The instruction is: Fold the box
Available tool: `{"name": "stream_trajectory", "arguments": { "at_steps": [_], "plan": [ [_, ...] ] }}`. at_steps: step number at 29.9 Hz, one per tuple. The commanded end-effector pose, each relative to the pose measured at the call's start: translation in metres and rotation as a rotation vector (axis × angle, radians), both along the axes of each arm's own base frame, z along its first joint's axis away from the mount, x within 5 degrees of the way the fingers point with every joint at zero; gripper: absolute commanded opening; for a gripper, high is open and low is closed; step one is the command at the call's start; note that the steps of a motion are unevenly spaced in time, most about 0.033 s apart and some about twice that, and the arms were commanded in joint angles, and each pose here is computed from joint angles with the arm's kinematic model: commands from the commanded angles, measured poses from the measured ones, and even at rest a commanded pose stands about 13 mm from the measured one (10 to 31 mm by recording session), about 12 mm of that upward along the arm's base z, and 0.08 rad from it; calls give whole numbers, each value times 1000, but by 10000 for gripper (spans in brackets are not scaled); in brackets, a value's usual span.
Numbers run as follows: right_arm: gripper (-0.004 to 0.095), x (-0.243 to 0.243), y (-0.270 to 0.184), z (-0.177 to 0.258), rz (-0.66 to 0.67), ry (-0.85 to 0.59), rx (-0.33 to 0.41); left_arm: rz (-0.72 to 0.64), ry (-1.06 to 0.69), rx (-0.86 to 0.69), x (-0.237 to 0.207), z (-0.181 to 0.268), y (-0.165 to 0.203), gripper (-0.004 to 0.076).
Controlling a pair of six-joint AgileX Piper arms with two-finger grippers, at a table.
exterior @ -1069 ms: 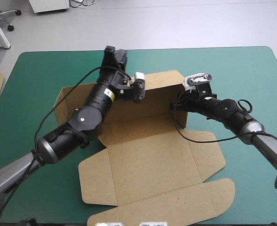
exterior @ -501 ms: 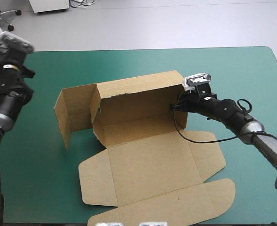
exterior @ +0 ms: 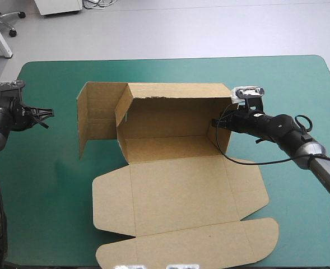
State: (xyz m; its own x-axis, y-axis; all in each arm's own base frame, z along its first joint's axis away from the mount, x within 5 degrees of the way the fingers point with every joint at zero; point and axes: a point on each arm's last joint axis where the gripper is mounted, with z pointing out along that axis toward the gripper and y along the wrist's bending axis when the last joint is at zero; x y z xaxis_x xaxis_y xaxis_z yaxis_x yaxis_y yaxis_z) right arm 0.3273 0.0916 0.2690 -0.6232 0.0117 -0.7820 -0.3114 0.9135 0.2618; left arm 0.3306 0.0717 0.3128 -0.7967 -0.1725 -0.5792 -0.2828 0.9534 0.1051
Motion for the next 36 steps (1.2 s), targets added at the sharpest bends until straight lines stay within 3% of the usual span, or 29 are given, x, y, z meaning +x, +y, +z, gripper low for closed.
{"name": "stream_trajectory", "arguments": {
  "at_steps": [1, 12, 18, 22, 27, 36],
  "plan": [
    [-21, 0, -9, 25, -2, -45, 5, -39, -50, -37, -1, 16, -6, -14],
    [-22, 8, -11, 122, 15, -75, -44, -85, -60, -43, 1, 16, -9, -14],
    [-22, 3, -18, 160, 1, -35, -149, -90, -57, -31, 1, 16, -8, -14],
    [-22, 5, -18, 166, 33, 79, -196, -90, -58, -33, 1, 16, -9, -14],
    [-22, 17, -15, 160, 43, 190, -203, -91, -50, -33, 0, 15, -9, -14],
    [-21, 38, -13, 139, 23, 282, -206, -114, -14, -23, -2, 14, -9, -14]
  ]
}}
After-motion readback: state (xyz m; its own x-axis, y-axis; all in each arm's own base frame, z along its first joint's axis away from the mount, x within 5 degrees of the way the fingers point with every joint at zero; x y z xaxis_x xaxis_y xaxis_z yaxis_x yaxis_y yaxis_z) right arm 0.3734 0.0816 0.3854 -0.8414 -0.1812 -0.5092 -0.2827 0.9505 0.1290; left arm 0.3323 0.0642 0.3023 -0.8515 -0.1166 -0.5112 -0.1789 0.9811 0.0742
